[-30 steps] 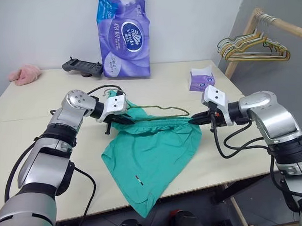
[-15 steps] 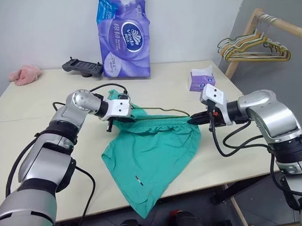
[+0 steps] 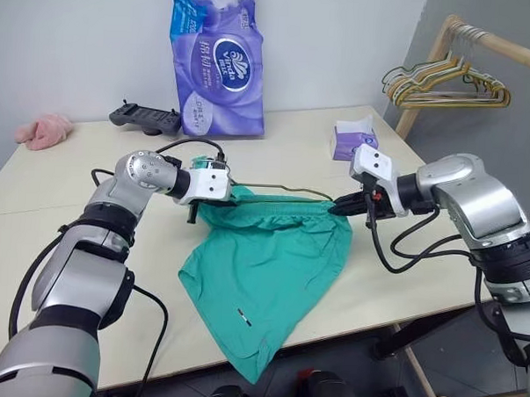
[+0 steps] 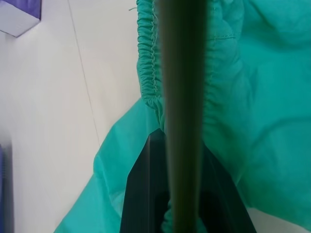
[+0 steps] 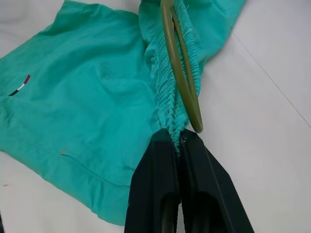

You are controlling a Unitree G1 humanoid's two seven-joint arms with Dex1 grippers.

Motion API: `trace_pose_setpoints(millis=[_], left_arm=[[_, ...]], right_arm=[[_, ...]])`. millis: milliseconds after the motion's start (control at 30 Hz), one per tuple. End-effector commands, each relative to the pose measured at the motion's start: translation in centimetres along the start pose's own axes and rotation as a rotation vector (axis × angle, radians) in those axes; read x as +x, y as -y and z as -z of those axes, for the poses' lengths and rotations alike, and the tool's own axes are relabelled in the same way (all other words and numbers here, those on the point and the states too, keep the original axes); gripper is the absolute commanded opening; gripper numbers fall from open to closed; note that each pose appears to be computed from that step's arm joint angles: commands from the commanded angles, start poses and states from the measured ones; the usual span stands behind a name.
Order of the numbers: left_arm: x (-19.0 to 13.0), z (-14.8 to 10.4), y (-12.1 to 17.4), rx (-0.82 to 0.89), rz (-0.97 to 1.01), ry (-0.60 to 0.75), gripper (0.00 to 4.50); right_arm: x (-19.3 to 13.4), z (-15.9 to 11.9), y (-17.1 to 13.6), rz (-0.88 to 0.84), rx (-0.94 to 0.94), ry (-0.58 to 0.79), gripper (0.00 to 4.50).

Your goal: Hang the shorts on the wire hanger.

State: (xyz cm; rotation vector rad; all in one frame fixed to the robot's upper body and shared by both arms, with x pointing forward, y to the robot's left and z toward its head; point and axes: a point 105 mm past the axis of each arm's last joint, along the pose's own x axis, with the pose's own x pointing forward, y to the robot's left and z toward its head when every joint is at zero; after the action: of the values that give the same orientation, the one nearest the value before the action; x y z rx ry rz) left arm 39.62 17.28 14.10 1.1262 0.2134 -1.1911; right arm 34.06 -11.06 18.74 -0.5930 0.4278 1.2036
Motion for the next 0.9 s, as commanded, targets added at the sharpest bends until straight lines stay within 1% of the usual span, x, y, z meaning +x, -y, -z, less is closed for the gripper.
trace_pose_setpoints(millis=[33, 167, 467, 567, 800, 900], left_arm=[[-2.1, 3.5, 0.6, -0.096, -0.011, -0.130, 0.00], [-2.3, 3.4, 0.3, -0.104, -0.033, -0.119, 0.00], [-2.7, 2.8, -1.5, -0.143, -0.133, -0.079, 0.00], [-2.6, 2.7, -1.6, -0.137, -0.127, -0.084, 0.00], [-2.4, 2.3, -1.3, -0.122, -0.094, -0.061, 0.00], [-2.4, 2.0, -1.2, -0.120, -0.074, -0.040, 0.00]], right_arm=[[-2.8, 1.1, 1.7, 0.110, 0.017, -0.049, 0.01], [-3.0, 1.7, 1.7, 0.111, 0.029, -0.061, 0.01], [-3.4, 3.3, 1.5, 0.110, 0.056, -0.094, 0.01], [-3.6, 4.0, 1.6, 0.115, 0.061, -0.110, 0.01], [-3.9, 4.2, 2.1, 0.139, 0.056, -0.115, 0.01], [-4.2, 4.6, 2.8, 0.170, 0.063, -0.123, 0.01]])
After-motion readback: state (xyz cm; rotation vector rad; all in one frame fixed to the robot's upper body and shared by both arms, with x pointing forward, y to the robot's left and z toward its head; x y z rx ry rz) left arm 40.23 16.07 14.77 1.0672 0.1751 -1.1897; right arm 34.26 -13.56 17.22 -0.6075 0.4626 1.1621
